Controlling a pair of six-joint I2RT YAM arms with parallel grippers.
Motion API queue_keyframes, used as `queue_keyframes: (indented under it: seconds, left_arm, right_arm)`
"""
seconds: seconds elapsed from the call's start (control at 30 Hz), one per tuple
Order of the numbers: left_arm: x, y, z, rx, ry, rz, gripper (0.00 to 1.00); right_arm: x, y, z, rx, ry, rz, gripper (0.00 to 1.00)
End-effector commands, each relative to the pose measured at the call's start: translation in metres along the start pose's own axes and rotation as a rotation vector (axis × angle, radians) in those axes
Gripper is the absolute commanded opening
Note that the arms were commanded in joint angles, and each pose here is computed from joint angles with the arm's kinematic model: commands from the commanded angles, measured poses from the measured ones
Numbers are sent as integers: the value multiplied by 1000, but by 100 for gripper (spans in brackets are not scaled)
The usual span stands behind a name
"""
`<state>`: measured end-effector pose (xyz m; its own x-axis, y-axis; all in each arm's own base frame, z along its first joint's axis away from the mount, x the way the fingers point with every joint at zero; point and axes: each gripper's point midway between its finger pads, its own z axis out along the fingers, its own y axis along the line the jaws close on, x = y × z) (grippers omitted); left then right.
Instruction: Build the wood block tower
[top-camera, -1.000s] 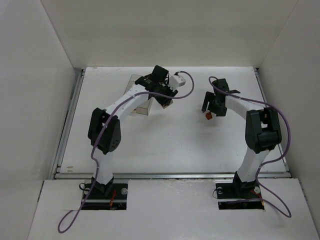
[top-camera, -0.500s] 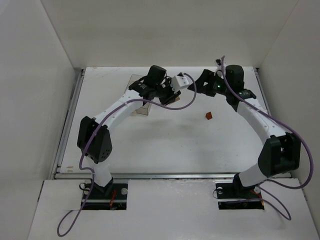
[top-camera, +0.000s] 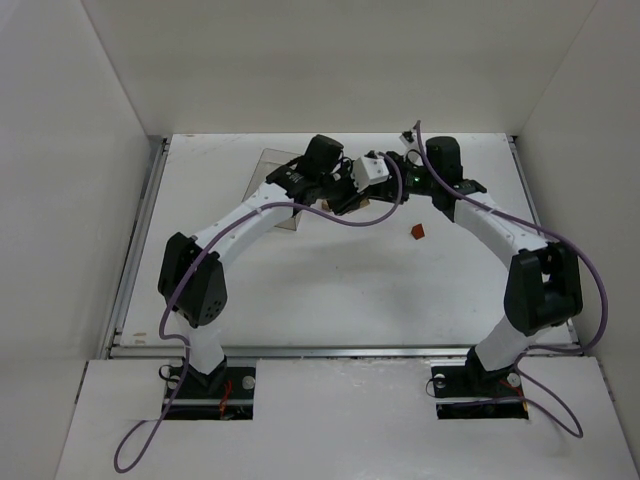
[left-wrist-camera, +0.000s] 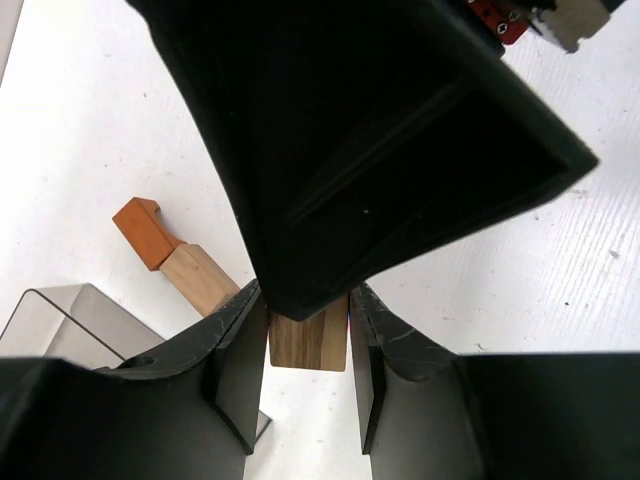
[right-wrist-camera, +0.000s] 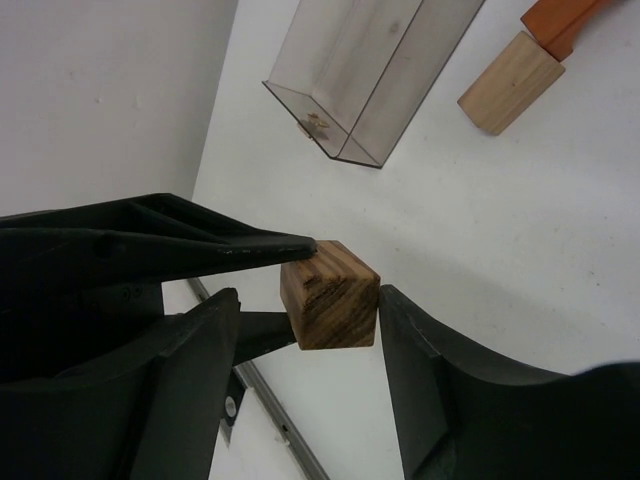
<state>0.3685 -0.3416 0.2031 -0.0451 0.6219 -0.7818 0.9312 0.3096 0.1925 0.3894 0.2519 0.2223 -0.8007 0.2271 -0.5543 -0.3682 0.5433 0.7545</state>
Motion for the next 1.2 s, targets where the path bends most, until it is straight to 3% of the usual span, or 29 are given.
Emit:
queue_keyframes:
  seconds: [0.0,0.33,0.43,0.53,0.67,0.7,0.8,0.83,0.87,0.9,0.93,1.03,1.07,1.13,1.17]
  left_arm:
    - [-29,4,-10,-22,-85,31,0]
    - [-28,5,-10,-31,-81,30,0]
    - [-30,7,-14,-43,-84,33,0]
    - [-30,7,-14,-43,-84,33,0]
    - [-30,7,-14,-43,-84,33,0]
    - [-30,9,-14,-51,-79,33,0]
    - [-30,9,-14,-51,-79,33,0]
    - [-29,10,-14,-59,-75,32,0]
    - [-26,10,-11,-55,-68,29,0]
    - [-22,11,-11,-65,-51,25,13]
    - [-21,13,-12,-77,-44,24,52]
    - [-11,16,-10,-94,-3,14,76]
    - [-10,17,-10,-103,1,14,87]
    - [-3,16,-10,-105,26,8,99]
    - [-1,14,-12,-104,27,7,99]
  right_arm:
    - [-2,15,3,-70,-7,-32,62]
    - [10,2,8,-48,39,12,57]
    - [15,-15,10,20,48,6,64]
    - [16,-13,10,8,56,-3,62]
    - [18,-6,9,-8,62,-12,43]
    - [17,-5,10,-13,56,-18,32]
    - [15,-2,8,-17,50,-24,16]
    - [15,-2,8,-17,50,-24,3]
    - [12,-1,6,-8,35,-30,0]
    - [13,-3,6,3,36,-25,0]
    - [10,-5,4,29,20,-24,0]
    - [8,-20,-2,144,7,-8,0]
    - [-1,-37,-7,263,-41,-14,0]
    - [-1,-64,-20,449,-36,18,0]
    - [-7,-88,-30,606,-78,1,0]
